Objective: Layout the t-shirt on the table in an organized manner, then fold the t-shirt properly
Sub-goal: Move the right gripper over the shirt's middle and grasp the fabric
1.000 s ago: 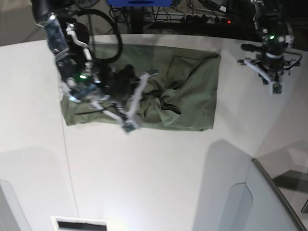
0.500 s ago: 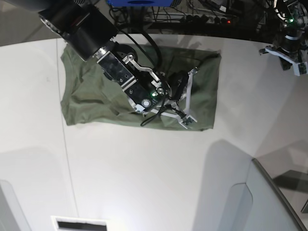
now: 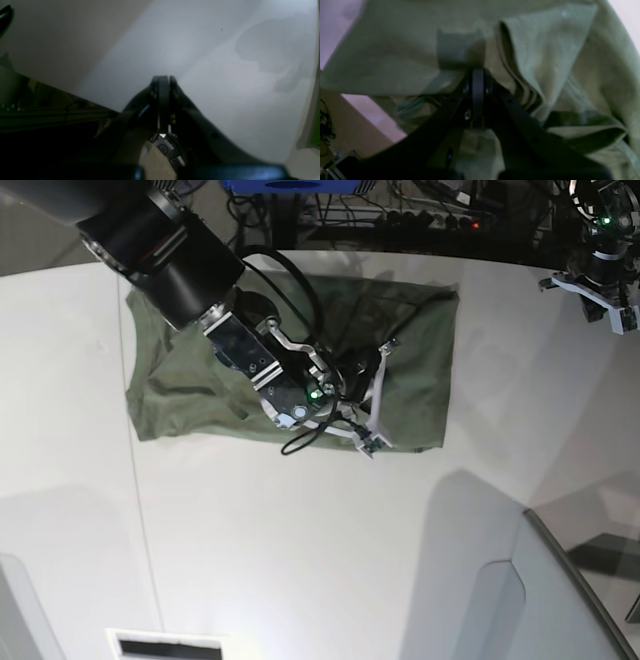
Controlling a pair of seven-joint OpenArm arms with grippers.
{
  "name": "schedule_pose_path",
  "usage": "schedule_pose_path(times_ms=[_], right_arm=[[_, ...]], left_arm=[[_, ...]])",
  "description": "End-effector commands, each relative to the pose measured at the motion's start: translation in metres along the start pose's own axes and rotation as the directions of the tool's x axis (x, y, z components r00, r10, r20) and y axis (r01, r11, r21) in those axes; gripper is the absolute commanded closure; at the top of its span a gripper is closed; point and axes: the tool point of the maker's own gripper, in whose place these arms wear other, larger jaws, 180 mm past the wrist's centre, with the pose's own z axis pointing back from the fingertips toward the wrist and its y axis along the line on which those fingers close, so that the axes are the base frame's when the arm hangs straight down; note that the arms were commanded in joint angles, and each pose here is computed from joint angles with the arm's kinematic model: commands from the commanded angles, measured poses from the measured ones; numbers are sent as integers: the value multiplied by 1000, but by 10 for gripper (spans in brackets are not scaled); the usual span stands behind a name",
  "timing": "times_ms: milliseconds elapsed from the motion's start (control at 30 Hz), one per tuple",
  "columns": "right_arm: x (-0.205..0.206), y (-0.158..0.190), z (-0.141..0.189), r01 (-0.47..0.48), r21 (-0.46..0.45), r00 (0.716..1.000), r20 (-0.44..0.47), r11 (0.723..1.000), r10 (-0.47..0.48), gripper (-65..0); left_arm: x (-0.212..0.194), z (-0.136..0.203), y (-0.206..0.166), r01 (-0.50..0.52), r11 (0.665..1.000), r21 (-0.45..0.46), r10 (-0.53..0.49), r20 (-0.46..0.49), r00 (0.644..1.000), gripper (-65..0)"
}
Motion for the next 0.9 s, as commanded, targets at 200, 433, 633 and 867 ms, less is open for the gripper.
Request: schedule_pose_path(times_ms=[200, 433, 633, 867], right_arm=[[28, -36, 15, 131, -26, 988, 91, 991, -129, 0], [24, -64, 22, 207, -54, 973, 110, 977, -201, 0], [27, -93, 34, 298, -91, 946, 164, 950, -281, 0], [43, -91, 76, 375, -118, 890, 324, 920, -321, 0]], left_arm=[[-5, -2, 8, -1, 1000, 12, 1, -4, 1000, 0], [-14, -6, 11, -14, 1000, 16, 14, -25, 1000, 0], [-14, -7, 9, -17, 1000, 12, 17, -25, 1000, 0], [-12, -7, 9, -21, 1000, 11, 21, -20, 1000, 0]])
